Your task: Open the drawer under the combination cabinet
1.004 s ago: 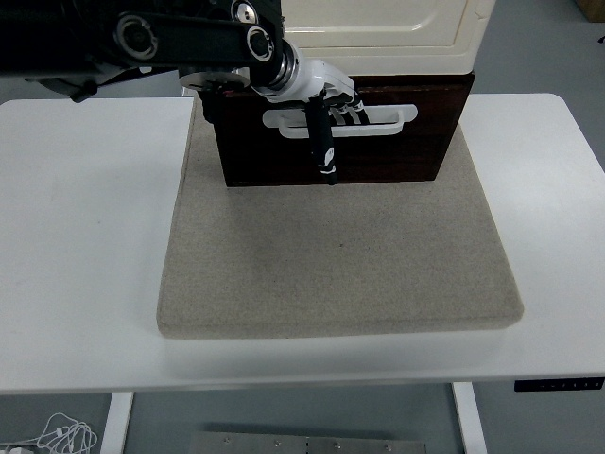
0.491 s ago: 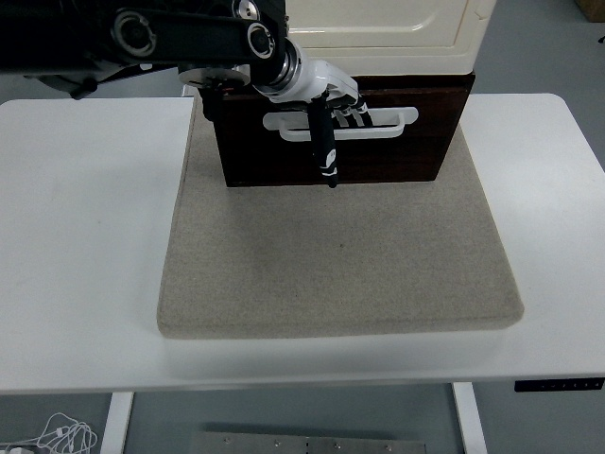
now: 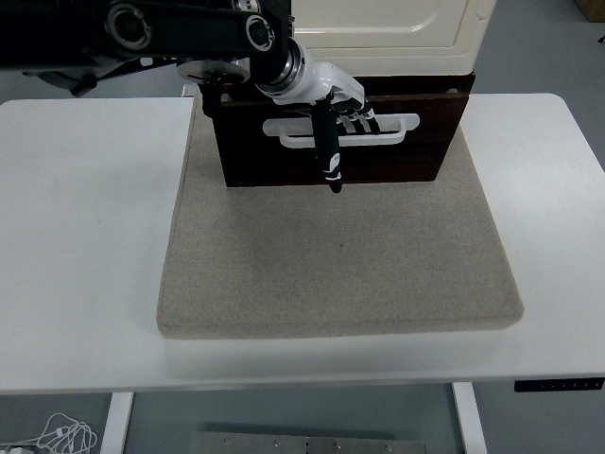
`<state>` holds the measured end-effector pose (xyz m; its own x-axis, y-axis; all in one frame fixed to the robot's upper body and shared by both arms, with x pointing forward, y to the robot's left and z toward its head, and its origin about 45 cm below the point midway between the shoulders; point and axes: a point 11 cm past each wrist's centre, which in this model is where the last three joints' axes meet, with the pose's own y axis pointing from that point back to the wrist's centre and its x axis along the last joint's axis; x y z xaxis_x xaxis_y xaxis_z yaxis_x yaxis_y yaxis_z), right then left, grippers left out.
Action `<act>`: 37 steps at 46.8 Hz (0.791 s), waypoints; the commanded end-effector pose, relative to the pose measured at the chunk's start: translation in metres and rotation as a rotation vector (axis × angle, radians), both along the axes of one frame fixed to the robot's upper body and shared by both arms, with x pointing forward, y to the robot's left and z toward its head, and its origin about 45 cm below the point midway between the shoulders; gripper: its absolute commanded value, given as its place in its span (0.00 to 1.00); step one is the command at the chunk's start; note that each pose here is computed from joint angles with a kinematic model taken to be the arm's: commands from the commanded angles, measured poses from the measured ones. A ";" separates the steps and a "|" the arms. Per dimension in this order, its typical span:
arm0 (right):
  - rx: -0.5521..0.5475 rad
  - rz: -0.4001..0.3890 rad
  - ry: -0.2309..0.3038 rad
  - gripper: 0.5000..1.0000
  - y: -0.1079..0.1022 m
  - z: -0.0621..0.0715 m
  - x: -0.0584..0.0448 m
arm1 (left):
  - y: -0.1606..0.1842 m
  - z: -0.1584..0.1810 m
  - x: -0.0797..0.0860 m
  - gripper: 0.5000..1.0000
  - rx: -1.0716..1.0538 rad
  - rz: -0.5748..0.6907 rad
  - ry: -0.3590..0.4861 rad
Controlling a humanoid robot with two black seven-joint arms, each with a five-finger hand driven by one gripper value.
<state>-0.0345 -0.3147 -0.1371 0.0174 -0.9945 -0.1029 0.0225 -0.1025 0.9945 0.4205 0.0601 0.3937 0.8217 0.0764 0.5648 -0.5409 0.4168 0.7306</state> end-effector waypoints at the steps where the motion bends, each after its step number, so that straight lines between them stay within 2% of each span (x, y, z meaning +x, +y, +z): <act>1: 0.000 0.000 0.000 0.85 0.000 0.000 0.000 | 0.001 0.000 -0.001 1.00 0.006 -0.007 0.008; 37: 0.000 0.000 0.000 0.85 0.000 0.000 0.000 | -0.001 0.009 -0.012 1.00 0.030 -0.094 0.080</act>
